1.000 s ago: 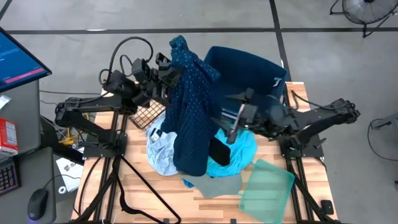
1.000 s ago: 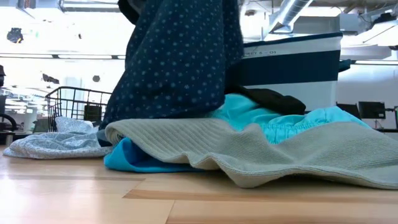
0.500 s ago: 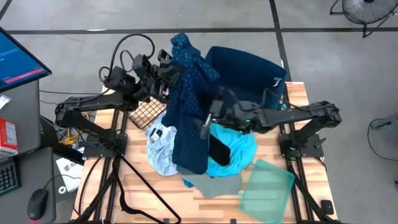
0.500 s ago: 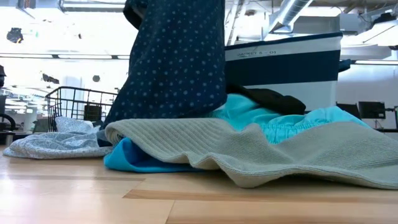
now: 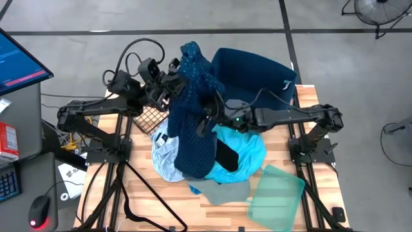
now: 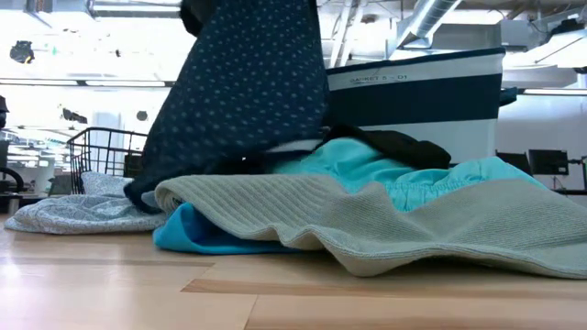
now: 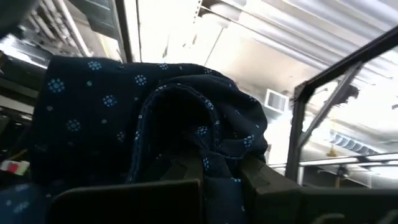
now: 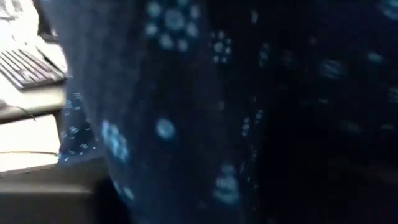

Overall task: Pick & Place Cloths
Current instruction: Put the dark blue polo shirt into the blue laundry organizer

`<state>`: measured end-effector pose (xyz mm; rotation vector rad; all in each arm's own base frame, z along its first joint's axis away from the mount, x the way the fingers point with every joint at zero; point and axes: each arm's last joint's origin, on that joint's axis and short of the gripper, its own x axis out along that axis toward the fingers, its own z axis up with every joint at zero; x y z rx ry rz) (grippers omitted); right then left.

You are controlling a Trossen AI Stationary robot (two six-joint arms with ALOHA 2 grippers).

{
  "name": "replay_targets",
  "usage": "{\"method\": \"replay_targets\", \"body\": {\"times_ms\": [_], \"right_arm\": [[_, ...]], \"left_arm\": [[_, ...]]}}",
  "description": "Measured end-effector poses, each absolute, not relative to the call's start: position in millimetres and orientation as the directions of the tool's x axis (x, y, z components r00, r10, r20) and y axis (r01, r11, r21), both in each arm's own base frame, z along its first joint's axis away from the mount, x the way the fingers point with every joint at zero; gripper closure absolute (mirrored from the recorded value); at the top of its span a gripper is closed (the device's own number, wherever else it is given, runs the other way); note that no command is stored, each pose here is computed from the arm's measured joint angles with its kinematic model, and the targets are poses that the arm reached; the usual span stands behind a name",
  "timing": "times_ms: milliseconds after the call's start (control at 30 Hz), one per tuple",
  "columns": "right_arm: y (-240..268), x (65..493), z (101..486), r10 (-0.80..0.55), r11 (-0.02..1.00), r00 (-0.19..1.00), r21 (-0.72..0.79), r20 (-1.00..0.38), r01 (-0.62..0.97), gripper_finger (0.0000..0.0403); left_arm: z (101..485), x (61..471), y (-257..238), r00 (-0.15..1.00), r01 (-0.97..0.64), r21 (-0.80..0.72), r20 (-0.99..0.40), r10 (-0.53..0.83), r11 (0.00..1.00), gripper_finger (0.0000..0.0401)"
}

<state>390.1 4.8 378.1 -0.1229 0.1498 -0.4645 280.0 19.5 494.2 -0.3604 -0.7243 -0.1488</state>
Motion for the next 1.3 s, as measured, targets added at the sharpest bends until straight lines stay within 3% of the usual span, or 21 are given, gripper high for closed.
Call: {"method": "replay_targets", "body": {"times_ms": [100,167,333,500,700,967,1167,1300], "right_arm": [[-4.7,383.3,388.8,-0.473,0.877,0.869,-0.169,-0.145,0.450,0.0337],[-10.3,375.9,400.4,-0.486,0.870,0.864,-0.173,-0.131,0.463,0.0381],[-26.1,346.9,437.5,-0.523,0.846,0.848,-0.169,-0.088,0.505,0.0396],[-41.7,311.8,479.3,-0.560,0.816,0.829,-0.181,-0.005,0.550,0.0399],[-53.6,280.3,516.5,-0.496,0.859,0.865,-0.103,0.074,0.501,0.0401],[-45.7,271.2,535.2,-0.365,0.928,0.924,-0.030,0.113,0.371,0.0402],[-29.1,269.3,535.9,-0.312,0.948,0.944,-0.029,0.104,0.317,0.0402],[-18.9,269.3,533.9,-0.276,0.960,0.958,-0.032,0.077,0.279,0.0403]], "left_arm": [[494.0,280.3,14.2,0.742,0.329,-0.260,0.666,-0.078,0.908,0.0389],[494.1,279.9,11.0,0.736,0.397,-0.248,0.661,-0.145,0.884,0.0388],[492.3,279.5,5.5,0.722,0.542,-0.215,0.615,-0.318,0.813,0.0387],[480.7,287.5,6.6,0.797,0.513,-0.243,0.492,-0.351,0.823,0.0387],[451.9,309.2,25.4,0.933,0.299,-0.262,0.283,-0.223,0.918,0.0386],[411.9,346.1,63.7,0.984,0.133,-0.292,0.156,-0.091,0.947,0.0375],[397.5,356.8,85.5,0.991,0.020,-0.302,0.132,0.021,0.953,0.0365],[397.0,360.3,90.8,0.981,-0.040,-0.185,0.182,0.074,0.982,0.0356]]}}
